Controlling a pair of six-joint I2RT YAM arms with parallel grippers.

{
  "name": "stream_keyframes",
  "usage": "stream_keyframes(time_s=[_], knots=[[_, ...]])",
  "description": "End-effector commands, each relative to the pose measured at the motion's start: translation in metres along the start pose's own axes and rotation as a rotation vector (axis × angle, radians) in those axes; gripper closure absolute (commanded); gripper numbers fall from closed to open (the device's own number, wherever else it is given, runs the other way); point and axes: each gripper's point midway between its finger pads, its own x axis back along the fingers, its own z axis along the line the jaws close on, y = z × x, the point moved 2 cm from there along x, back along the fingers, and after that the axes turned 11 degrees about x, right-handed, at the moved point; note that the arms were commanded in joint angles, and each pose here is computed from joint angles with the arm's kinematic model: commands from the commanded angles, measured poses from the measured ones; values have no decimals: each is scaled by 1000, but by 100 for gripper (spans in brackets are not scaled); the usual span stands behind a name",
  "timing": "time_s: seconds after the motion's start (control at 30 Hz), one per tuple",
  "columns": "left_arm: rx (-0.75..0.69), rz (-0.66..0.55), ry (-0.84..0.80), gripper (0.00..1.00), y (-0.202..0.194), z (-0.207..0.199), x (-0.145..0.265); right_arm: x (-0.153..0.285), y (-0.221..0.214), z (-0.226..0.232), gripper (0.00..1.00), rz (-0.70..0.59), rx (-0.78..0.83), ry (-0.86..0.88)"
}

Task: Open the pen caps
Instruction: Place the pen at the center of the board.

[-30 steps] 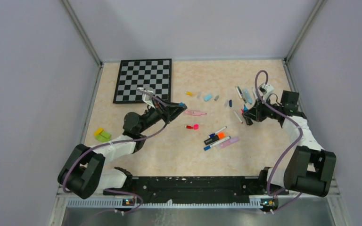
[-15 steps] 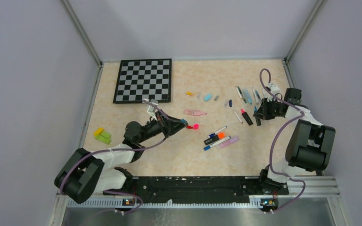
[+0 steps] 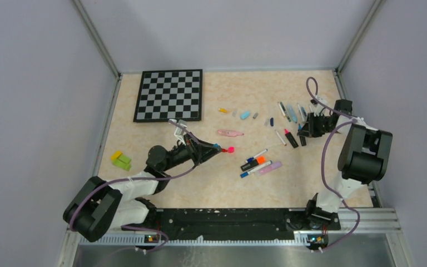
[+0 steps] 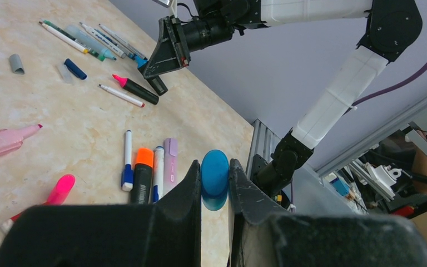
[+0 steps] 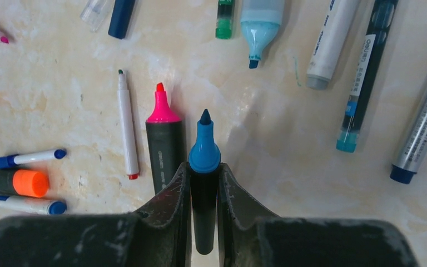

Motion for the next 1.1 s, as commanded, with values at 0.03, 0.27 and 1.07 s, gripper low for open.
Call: stream_keyframes(time_s=[0.03,0.27,1.07], knots=[[-7,-5,-14,100,-3,-2,0,-6,15,1,84,-29,-15,66],[-5,7,-18,100,-8,-3,-5,-11,14,5,70,-20,-21,86],[-107,155,71,100,-36,-2,-46,61,72,69,67,-278,187,149]])
